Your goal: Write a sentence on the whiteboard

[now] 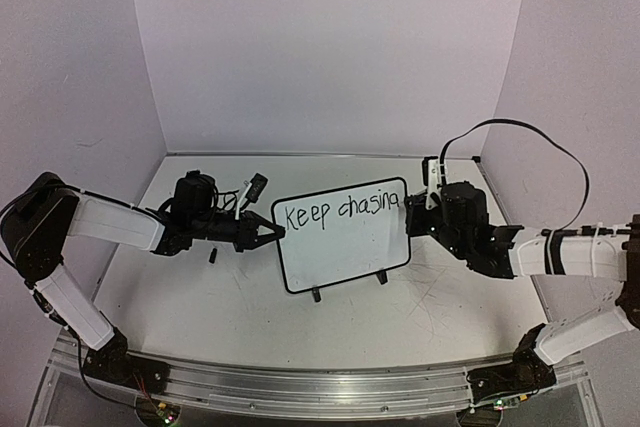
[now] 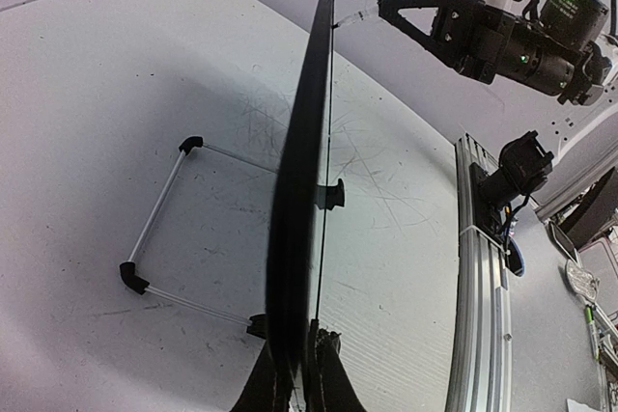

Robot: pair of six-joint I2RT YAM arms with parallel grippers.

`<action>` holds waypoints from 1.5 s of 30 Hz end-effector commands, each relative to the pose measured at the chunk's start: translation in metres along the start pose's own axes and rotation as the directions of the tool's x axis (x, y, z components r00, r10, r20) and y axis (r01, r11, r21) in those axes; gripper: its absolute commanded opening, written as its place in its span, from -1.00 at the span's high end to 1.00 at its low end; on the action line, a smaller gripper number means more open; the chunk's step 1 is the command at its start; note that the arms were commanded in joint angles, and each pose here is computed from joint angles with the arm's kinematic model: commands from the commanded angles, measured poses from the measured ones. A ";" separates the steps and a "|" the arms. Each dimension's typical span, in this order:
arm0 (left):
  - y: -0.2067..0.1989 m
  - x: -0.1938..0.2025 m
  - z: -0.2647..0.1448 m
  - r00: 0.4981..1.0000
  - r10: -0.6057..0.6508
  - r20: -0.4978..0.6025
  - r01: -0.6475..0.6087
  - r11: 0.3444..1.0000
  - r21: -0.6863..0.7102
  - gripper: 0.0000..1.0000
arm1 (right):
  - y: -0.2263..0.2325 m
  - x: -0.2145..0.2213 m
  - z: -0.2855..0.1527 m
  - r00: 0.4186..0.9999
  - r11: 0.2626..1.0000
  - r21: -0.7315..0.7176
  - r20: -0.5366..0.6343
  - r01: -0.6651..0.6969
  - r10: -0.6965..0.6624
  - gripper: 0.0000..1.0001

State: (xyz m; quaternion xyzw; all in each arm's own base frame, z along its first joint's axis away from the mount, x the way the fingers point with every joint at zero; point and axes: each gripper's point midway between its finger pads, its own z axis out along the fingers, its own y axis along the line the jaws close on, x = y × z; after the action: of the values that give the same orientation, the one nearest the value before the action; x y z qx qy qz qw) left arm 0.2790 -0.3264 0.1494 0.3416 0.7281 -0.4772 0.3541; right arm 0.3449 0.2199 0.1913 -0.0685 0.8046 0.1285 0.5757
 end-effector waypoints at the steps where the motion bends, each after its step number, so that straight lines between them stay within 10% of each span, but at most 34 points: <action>1: 0.015 -0.012 -0.004 0.997 0.073 0.022 -0.071 0.993 -0.093 1.00 | -0.002 0.007 -0.003 1.000 1.000 -0.006 -0.018 -0.013 0.013 1.00; 21: 0.015 -0.013 -0.004 0.997 0.072 0.025 -0.070 0.993 -0.093 1.00 | 0.017 0.015 0.004 0.999 0.998 -0.065 -0.040 -0.021 0.018 1.00; 30: 0.019 -0.012 -0.003 0.998 0.064 0.023 -0.061 0.992 -0.112 1.00 | 0.029 -0.051 -0.040 0.990 0.981 -0.185 0.116 -0.060 0.083 1.00; 45: 0.032 -0.013 -0.006 0.999 0.026 0.038 -0.018 0.982 -0.190 1.00 | 0.051 -0.049 -0.030 0.989 0.963 -0.233 -0.016 0.137 -0.144 1.00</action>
State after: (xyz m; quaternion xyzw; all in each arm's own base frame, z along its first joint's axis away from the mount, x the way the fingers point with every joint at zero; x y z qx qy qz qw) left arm 0.2816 -0.3264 0.1487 0.3331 0.7338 -0.4727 0.3565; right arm 0.3210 0.2398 0.2358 -0.1526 0.7902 0.1640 0.5704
